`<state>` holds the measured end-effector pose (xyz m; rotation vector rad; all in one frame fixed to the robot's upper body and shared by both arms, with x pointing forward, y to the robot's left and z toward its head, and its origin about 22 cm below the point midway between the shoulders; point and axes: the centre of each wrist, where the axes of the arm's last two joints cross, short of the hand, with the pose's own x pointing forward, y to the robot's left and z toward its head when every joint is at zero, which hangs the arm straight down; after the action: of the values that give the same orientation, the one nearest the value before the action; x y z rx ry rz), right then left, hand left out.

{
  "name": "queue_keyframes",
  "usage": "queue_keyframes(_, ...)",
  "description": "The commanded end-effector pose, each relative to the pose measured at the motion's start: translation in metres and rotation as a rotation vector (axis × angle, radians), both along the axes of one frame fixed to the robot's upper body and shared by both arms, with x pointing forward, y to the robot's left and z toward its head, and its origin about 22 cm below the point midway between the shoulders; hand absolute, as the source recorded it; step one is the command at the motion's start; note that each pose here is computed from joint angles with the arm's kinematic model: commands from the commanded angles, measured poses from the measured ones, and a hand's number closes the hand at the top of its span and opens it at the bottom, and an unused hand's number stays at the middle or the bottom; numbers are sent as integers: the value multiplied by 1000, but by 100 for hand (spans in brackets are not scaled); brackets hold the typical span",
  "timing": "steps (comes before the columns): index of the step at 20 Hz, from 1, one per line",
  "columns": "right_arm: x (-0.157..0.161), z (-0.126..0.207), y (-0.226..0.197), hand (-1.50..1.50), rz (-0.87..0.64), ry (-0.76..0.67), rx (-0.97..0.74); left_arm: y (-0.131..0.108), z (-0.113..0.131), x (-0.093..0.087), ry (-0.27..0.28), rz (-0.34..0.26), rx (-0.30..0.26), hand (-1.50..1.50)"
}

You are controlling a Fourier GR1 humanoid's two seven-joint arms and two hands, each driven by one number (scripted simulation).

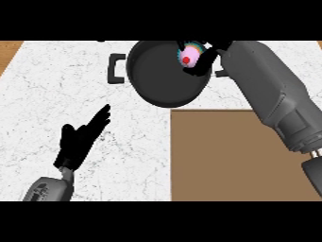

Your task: Pick the cupcake from the tray and place it in the pot

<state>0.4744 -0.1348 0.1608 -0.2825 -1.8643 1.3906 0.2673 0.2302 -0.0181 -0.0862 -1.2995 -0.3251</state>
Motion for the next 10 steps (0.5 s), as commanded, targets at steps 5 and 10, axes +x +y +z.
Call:
queue_keyframes(5, -15, -32, 56, 150, -76, -217, -353, 8, -3, 2, 2, -3, 3, 0)
queue_keyframes(10, -14, -20, 77, 150, -128, 23, -597, 5, 2, 5, 6, 3, -8, 0)
